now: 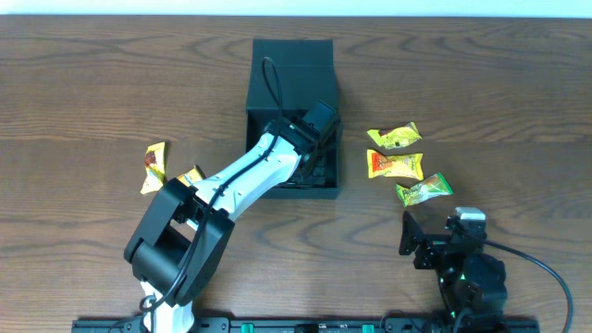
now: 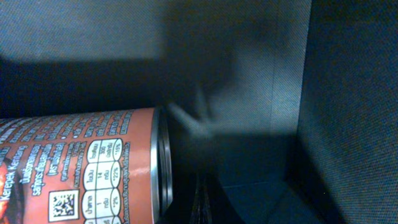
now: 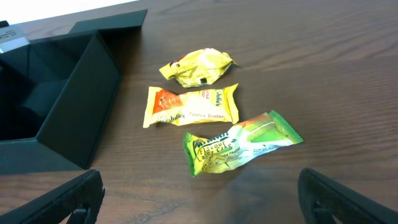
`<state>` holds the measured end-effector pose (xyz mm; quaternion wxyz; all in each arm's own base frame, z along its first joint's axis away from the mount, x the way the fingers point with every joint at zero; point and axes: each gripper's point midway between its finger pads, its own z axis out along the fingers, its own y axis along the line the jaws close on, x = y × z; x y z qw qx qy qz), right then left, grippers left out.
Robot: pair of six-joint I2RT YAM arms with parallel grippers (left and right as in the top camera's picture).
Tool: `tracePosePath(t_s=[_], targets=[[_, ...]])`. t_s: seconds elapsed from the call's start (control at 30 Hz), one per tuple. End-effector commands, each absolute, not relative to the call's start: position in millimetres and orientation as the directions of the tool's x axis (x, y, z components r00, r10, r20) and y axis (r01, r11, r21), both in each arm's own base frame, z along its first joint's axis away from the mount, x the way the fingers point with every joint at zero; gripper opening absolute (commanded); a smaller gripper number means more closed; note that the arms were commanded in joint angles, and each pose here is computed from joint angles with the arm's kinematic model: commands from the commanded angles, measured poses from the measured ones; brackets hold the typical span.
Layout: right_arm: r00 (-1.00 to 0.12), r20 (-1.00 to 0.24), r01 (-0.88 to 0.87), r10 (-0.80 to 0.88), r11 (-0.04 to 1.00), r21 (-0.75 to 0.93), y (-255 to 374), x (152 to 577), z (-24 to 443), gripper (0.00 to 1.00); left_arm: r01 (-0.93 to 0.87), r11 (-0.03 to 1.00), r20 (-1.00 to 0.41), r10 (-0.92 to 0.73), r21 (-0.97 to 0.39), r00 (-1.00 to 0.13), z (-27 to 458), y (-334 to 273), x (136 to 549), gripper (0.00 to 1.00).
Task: Pack container
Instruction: 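Lower the can lying down into the box and release it, then withdraw the left gripper toward the yellow Le-mond packet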
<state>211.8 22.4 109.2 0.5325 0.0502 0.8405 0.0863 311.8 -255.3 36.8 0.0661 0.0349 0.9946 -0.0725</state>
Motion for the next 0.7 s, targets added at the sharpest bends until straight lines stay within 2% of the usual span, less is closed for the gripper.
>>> tracePosePath(t_s=[0.0, 0.3, 0.5, 0.67], targets=[[-0.43, -0.883, 0.0, 0.187, 0.978, 0.207, 22.0, 211.7, 106.2, 0.99, 0.044, 0.993, -0.134, 0.028, -0.113, -0.991, 31.8, -249.5, 312.8, 0.06], [-0.43, -0.883, 0.0, 0.187, 0.978, 0.207, 22.0, 211.7, 106.2, 0.99, -0.011, 0.989, -0.142, -0.032, -0.147, -0.989, 42.8, -253.8, 316.2, 0.06], [-0.43, -0.883, 0.0, 0.187, 0.978, 0.207, 22.0, 211.7, 106.2, 0.99, 0.103, 0.972, -0.304, 0.035, -0.21, -0.952, 104.3, -266.9, 338.6, 0.06], [-0.43, -0.883, 0.0, 0.187, 0.978, 0.207, 22.0, 211.7, 106.2, 0.99, 0.146, 0.973, -0.498, 0.038, -0.18, -0.866, 176.6, -251.1, 351.3, 0.06]])
